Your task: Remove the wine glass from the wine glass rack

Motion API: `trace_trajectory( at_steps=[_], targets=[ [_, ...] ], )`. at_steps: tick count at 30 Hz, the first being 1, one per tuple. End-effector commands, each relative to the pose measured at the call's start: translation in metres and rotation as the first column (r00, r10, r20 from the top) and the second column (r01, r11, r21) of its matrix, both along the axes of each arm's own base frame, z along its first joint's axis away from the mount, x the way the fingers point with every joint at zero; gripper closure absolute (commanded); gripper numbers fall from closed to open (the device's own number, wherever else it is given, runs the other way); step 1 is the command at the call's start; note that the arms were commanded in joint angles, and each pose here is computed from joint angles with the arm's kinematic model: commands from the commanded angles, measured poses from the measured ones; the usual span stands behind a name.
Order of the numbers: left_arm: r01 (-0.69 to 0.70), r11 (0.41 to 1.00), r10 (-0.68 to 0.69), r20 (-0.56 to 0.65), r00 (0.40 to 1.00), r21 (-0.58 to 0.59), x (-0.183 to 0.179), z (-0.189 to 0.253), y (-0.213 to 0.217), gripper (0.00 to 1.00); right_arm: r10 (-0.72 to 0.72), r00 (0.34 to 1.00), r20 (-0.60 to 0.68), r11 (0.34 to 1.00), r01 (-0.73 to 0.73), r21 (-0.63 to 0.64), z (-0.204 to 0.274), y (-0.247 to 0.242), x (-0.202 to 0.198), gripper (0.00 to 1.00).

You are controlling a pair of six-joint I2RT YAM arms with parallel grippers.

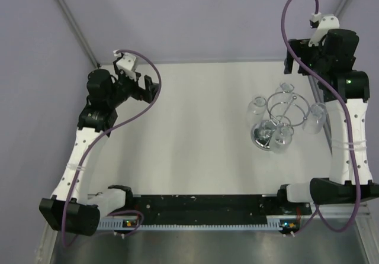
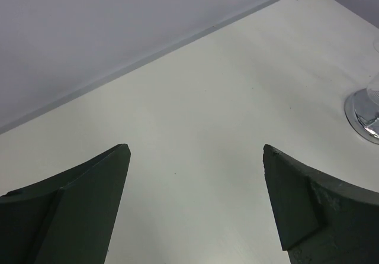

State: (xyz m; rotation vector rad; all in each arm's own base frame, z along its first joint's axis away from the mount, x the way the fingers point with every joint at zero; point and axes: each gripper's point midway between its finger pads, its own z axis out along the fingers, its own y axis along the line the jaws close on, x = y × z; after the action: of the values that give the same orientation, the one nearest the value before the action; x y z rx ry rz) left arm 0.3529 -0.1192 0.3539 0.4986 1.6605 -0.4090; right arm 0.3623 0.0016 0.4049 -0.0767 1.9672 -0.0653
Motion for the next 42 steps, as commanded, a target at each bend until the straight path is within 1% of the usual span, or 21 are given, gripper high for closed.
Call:
trace_trajectory(
  at_steps=[1, 5, 7, 9, 12, 16, 17, 19, 22, 24, 25, 27, 30, 32, 35, 36, 40, 42],
  targets=[
    [0.153, 0.988, -0.151, 0.076, 0.986, -0.024, -0.016, 0.014, -0.023, 0.01, 0.006, 0.998, 0.062, 1.0, -0.006, 0.006, 0.026, 0.003, -0.012, 0.01],
    [0.324, 0.946, -0.32, 0.12, 0.94, -0.017, -0.034, 0.016, -0.06, 0.02, 0.171, 0.98, 0.098, 0.985, -0.166, -0.052, 0.038, 0.022, -0.022, 0.01],
    [0.395, 0.919, -0.391, 0.134, 0.911, -0.003, -0.042, 0.017, -0.079, 0.04, 0.206, 0.971, 0.121, 0.978, -0.201, -0.05, 0.046, 0.028, -0.028, 0.01],
    [0.46, 0.888, -0.455, 0.136, 0.88, -0.007, -0.05, 0.015, -0.099, 0.06, 0.206, 0.97, 0.129, 0.979, -0.203, -0.035, 0.052, 0.03, -0.033, 0.01],
    [0.56, 0.828, -0.552, 0.142, 0.822, -0.019, -0.064, 0.012, -0.128, 0.08, 0.207, 0.974, 0.096, 0.978, -0.206, -0.02, 0.047, 0.03, -0.039, 0.01],
    [0.668, 0.744, -0.659, 0.166, 0.734, 0.002, -0.077, 0.003, -0.164, 0.07, 0.223, 0.974, 0.04, 0.974, -0.222, -0.038, 0.034, 0.03, -0.05, 0.01],
    [0.69, 0.723, -0.681, 0.163, 0.714, -0.003, -0.079, 0.0, -0.173, 0.06, 0.205, 0.978, 0.036, 0.978, -0.203, -0.054, 0.035, 0.025, -0.052, 0.02],
    [0.723, 0.691, -0.71, 0.172, 0.683, -0.022, -0.081, -0.002, -0.188, 0.06, 0.113, 0.993, 0.012, 0.991, -0.112, -0.07, 0.03, 0.009, -0.054, 0.03],
    [0.763, 0.646, -0.745, 0.21, 0.633, -0.011, -0.084, -0.007, -0.214, 0.05, 0.061, 0.997, -0.04, 0.993, -0.065, -0.1, 0.016, -0.002, -0.059, 0.03],
    [0.792, 0.611, -0.775, 0.208, 0.597, 0.003, -0.085, -0.017, -0.233, 0.05, 0.08, 0.996, -0.047, 0.993, -0.084, -0.081, 0.014, 0.002, -0.065, 0.03],
    [0.808, 0.59, -0.791, 0.205, 0.577, 0.003, -0.086, -0.022, -0.241, 0.05, 0.12, 0.992, -0.042, 0.991, -0.122, -0.06, 0.014, 0.01, -0.068, 0.03],
    [0.827, 0.562, -0.81, 0.209, 0.548, 0.012, -0.086, -0.029, -0.257, 0.05, 0.146, 0.989, -0.031, 0.989, -0.147, -0.031, 0.016, 0.017, -0.073, 0.03],
    [0.835, 0.549, -0.822, 0.189, 0.538, 0.013, -0.075, -0.044, -0.277, 0.05, 0.16, 0.987, -0.021, 0.987, -0.16, -0.022, 0.02, 0.02, -0.076, 0.03],
    [0.835, 0.55, -0.821, 0.173, 0.544, -0.011, -0.065, -0.052, -0.289, 0.05, 0.158, 0.987, -0.017, 0.986, -0.158, -0.061, 0.022, 0.016, -0.079, 0.03],
    [0.827, 0.562, -0.813, 0.169, 0.557, -0.023, -0.051, -0.066, -0.304, 0.05, 0.047, 0.999, -0.024, 0.986, -0.05, -0.156, 0.022, -0.011, -0.08, 0.02],
    [0.824, 0.565, -0.81, 0.172, 0.56, -0.023, -0.047, -0.071, -0.309, 0.04, 0.032, 0.999, -0.023, 0.984, -0.035, -0.173, 0.023, -0.015, -0.081, 0.02],
    [0.814, 0.58, -0.797, 0.181, 0.576, -0.039, -0.035, -0.085, -0.326, 0.03, 0.078, 0.997, -0.029, 0.985, -0.082, -0.152, 0.02, -0.006, -0.088, 0.02],
    [0.823, 0.567, -0.805, 0.184, 0.564, -0.042, -0.035, -0.093, -0.333, 0.03, 0.086, 0.995, -0.056, 0.986, -0.093, -0.141, 0.012, -0.004, -0.09, 0.02]
  ],
)
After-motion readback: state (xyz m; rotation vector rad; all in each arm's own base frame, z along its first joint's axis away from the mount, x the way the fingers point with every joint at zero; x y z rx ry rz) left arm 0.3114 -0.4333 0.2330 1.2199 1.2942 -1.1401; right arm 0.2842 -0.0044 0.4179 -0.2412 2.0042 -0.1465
